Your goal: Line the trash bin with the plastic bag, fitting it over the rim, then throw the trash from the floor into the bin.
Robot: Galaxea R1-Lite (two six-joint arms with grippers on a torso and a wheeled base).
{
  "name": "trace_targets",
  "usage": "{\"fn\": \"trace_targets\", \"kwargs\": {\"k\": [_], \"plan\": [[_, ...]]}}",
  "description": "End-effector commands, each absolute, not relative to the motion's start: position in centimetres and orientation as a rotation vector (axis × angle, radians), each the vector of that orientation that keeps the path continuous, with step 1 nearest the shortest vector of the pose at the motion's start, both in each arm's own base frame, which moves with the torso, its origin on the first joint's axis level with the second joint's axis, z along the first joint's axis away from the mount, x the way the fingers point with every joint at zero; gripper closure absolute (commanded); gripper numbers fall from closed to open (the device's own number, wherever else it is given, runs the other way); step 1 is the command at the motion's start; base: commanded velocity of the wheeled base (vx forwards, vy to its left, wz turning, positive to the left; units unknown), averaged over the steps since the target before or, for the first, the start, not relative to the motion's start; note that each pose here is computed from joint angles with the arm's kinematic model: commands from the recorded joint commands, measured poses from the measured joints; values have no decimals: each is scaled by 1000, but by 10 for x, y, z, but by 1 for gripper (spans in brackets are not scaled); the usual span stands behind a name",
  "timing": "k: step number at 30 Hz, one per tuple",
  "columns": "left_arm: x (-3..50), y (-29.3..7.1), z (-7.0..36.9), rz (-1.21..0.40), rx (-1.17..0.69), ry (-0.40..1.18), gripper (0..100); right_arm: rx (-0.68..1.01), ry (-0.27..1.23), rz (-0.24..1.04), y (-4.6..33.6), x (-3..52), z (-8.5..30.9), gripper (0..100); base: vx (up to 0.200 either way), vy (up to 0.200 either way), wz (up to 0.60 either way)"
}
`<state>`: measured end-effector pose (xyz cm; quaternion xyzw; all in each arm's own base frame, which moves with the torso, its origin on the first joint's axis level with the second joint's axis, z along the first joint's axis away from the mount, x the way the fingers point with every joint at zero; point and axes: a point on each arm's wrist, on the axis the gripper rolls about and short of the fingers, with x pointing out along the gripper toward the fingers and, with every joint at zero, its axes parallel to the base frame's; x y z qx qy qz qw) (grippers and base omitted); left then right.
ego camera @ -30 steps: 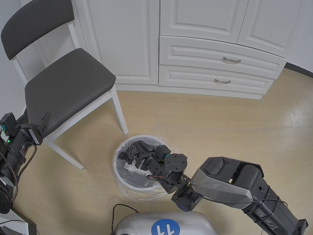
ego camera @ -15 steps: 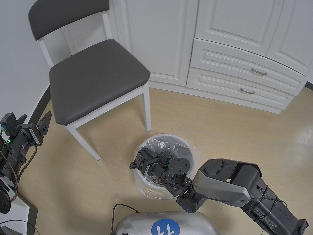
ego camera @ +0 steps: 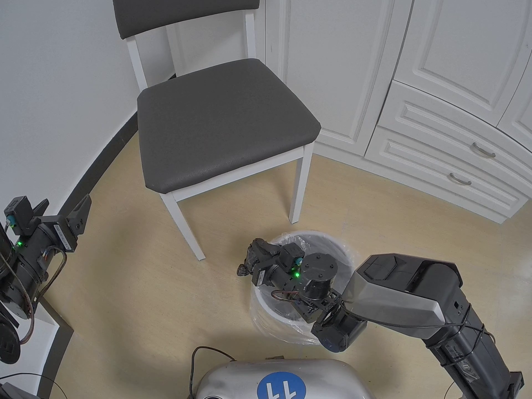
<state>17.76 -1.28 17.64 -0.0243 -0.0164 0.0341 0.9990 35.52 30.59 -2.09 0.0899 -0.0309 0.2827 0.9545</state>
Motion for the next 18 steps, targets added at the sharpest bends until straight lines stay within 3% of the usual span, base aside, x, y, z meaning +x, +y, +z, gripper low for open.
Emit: {"fn": "trace_targets", "kwargs": {"k": [1, 18], "plan": [[178, -13, 176, 67, -48, -29, 0, 190, -88, 566, 302, 358, -15, 100, 0, 0, 0], [178, -13, 175, 65, -47, -24, 0, 80, -38, 459, 236, 384, -21, 100, 0, 0, 0]]}}
